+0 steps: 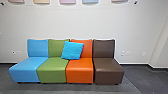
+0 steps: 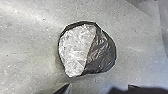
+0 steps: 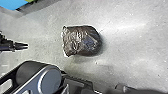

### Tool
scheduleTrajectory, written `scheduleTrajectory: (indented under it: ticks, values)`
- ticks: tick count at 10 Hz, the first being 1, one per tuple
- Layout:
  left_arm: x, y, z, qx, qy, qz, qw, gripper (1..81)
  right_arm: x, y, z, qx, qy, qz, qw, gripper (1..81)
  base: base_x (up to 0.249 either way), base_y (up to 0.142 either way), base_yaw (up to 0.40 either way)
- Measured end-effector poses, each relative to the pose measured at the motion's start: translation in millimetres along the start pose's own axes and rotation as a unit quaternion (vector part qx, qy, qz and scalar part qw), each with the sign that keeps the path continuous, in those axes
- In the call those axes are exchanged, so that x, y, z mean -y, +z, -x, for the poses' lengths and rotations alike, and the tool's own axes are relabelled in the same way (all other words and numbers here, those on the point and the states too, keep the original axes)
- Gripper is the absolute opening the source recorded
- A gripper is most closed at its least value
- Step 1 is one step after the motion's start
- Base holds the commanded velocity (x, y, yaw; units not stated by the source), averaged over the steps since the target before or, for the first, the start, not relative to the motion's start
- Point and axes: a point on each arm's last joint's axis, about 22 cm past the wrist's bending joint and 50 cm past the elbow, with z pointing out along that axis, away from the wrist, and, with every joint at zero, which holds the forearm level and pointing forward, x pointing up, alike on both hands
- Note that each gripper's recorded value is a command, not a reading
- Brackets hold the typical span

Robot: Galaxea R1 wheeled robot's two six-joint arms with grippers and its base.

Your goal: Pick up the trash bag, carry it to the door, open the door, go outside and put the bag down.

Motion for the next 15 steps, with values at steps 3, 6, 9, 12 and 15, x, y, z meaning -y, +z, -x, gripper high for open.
scheduleTrajectory:
  ticks: [3,6,9,12,15]
  values:
    - [31.1,44.7,11.6,0.025,-0.017,-0.014,0.9994,81.1,-19.7,43.3,11.5,0.029,0.016,-0.007,0.9994,81.1,0.0,0.0,0.0]
    - [52.7,80.2,0.1,0.035,-0.022,-0.024,0.9988,81.1,-43.3,78.9,17.6,0.048,0.029,-0.009,0.9984,81.1,0.0,0.0,0.0]
    - [60.5,118.8,-7.2,0.051,-0.023,-0.028,0.998,81.1,-60.2,109.5,28.0,0.065,0.04,-0.013,0.997,81.1,0.0,0.0,0.0]
    - [57.5,139.6,-35.4,0.032,-0.012,-0.022,0.9992,81.1,-77.7,126.8,29.1,0.053,0.034,-0.008,0.998,81.1,0.0,0.0,0.0]
    - [53.3,156.2,-58.9,0.007,0.0,-0.011,0.9999,81.1,-91.4,148.3,31.6,0.036,0.023,-0.007,0.9991,81.1,0.0,0.0,0.0]
